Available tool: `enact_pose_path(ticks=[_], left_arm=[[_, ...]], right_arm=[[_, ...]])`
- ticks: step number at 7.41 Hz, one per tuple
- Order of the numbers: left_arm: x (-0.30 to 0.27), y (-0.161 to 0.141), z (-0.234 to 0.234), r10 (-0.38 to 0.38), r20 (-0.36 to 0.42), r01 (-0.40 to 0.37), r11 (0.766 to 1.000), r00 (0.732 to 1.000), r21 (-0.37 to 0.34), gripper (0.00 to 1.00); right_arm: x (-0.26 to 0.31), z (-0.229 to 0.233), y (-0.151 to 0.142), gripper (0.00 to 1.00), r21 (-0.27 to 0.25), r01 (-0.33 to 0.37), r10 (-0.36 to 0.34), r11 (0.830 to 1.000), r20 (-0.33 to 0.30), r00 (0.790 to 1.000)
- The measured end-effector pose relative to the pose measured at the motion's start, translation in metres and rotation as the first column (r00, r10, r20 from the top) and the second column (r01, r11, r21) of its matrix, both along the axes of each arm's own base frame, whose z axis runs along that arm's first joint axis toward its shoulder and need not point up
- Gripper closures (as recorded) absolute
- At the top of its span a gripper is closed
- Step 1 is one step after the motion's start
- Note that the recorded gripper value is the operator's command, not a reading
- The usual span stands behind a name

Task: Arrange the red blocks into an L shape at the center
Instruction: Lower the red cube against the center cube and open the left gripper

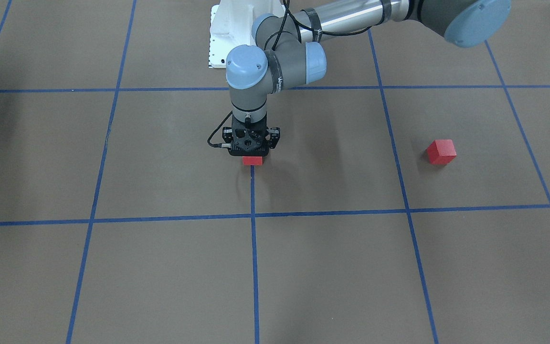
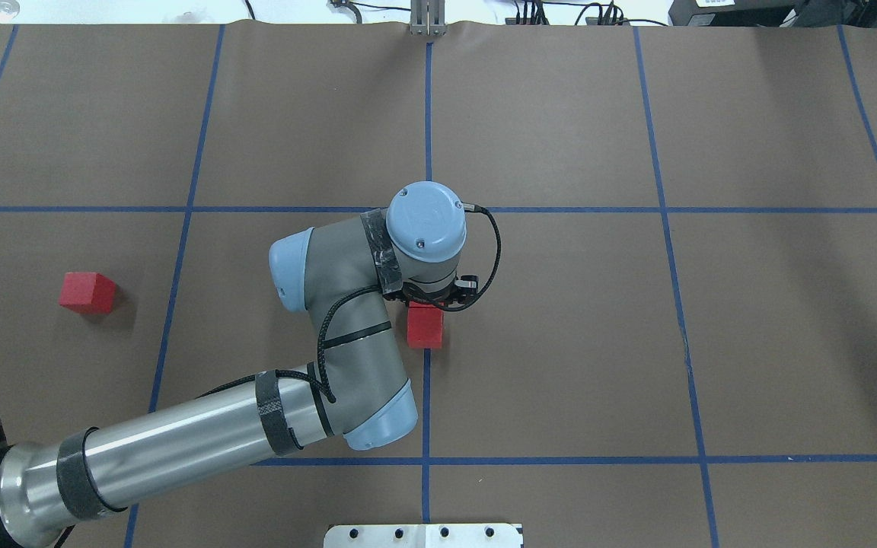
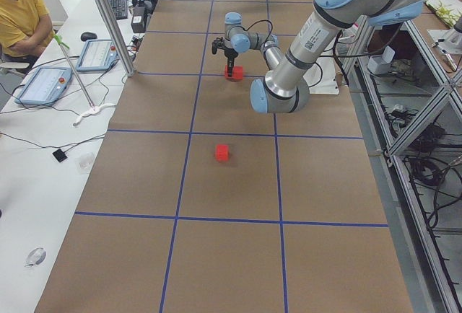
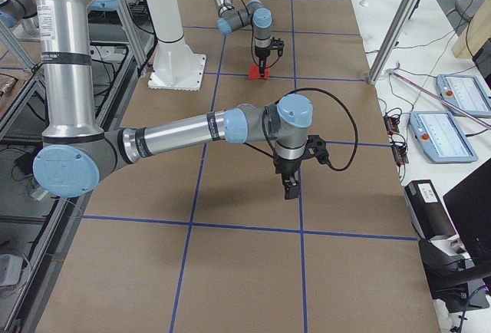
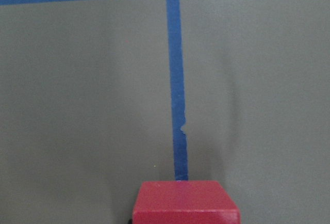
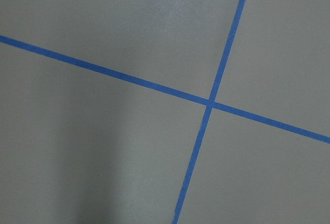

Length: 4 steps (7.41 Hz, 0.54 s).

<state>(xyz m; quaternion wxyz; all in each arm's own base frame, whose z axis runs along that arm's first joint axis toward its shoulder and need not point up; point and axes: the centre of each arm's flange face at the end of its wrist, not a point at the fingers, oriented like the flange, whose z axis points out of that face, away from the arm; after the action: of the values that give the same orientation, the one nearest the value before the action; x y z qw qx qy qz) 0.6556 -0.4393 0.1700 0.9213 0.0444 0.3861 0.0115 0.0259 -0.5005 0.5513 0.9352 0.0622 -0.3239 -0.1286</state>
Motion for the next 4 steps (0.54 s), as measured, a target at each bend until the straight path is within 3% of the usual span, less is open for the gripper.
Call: enact_pose_path(ticks=[4], left_arm=[[0.0033,-0.001,0.0036,0.001,-0.007,-0.001,1.0,1.0,0.002,0.85]], right_arm=[[-0.0001,0.0013,-0.0007,0.0,-0.003,0.0,0.0,1.0,0.0,1.0]])
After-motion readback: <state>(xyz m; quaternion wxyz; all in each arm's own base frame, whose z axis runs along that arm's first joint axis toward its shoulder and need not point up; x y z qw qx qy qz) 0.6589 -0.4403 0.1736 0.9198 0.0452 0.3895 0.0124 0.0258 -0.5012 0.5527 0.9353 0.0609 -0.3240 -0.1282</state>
